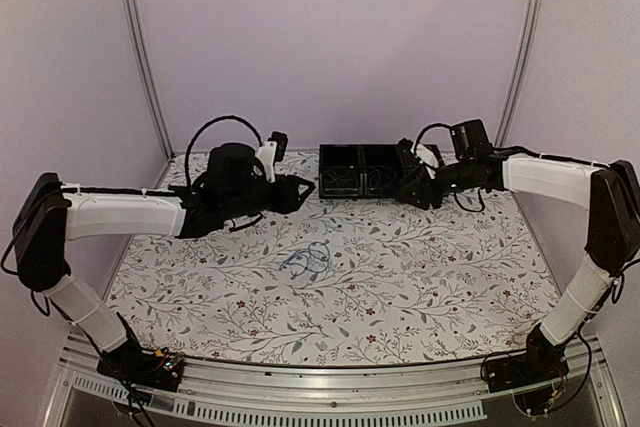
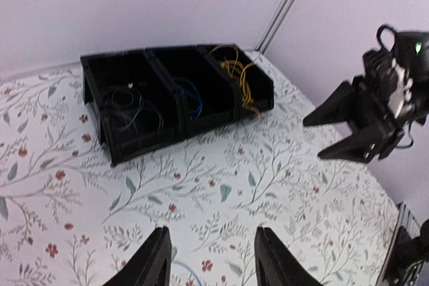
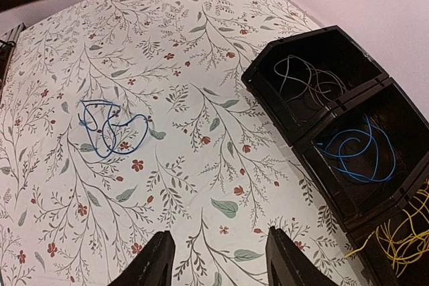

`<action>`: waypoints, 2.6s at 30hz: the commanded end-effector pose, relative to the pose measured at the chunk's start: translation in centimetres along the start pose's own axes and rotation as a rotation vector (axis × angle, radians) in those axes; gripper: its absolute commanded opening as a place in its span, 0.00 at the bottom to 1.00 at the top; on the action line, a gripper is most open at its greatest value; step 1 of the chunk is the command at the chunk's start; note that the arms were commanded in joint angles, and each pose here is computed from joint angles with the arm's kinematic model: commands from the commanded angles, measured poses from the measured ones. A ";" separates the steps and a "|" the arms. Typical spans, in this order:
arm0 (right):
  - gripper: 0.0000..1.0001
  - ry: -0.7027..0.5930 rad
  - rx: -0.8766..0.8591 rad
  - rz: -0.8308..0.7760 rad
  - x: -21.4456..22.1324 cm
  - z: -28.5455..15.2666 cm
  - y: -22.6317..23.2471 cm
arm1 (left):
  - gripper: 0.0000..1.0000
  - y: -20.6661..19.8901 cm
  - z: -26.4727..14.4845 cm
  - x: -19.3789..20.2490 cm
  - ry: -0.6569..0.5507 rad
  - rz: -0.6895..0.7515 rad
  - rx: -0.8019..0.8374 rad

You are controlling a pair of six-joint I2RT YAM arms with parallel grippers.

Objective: Untangle the cables

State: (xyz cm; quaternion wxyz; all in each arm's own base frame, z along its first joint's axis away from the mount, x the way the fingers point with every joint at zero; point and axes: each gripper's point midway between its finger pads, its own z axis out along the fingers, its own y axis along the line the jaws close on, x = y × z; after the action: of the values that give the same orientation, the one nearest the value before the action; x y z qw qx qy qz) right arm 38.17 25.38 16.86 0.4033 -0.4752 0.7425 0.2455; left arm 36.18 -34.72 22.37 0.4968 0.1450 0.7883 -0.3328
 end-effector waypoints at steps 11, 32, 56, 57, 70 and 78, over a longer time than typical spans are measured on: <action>0.50 0.030 -0.152 -0.053 0.0 2.5 4.4 | 0.47 4.3 -4.3 16.2 0.409 0.186 -0.185; 0.51 0.022 -0.209 -0.041 -0.1 2.5 5.3 | 0.00 2.9 -2.7 14.9 0.467 0.268 -0.149; 0.65 -0.226 -0.507 -0.183 -16.6 -0.3 17.1 | 0.00 -10.9 -10.2 -3.0 -0.021 0.274 0.285; 0.65 -0.222 -0.505 -0.178 -16.5 0.0 17.1 | 0.00 -11.2 -10.2 -3.0 -0.021 0.275 0.290; 0.03 -0.222 -0.553 -0.112 -16.7 1.2 17.3 | 0.00 -11.1 -9.3 -1.4 0.000 0.276 0.279; 0.00 -0.316 -0.622 -0.130 -19.1 -3.8 19.3 | 0.25 -7.4 -3.9 0.9 -0.077 0.239 0.120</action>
State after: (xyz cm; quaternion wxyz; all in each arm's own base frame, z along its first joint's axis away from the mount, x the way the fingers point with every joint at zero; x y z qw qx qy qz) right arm 26.19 41.66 29.09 0.3375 -0.5723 0.5798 0.4716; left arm 26.16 -37.04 27.41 0.5191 0.3034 0.7185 -0.3495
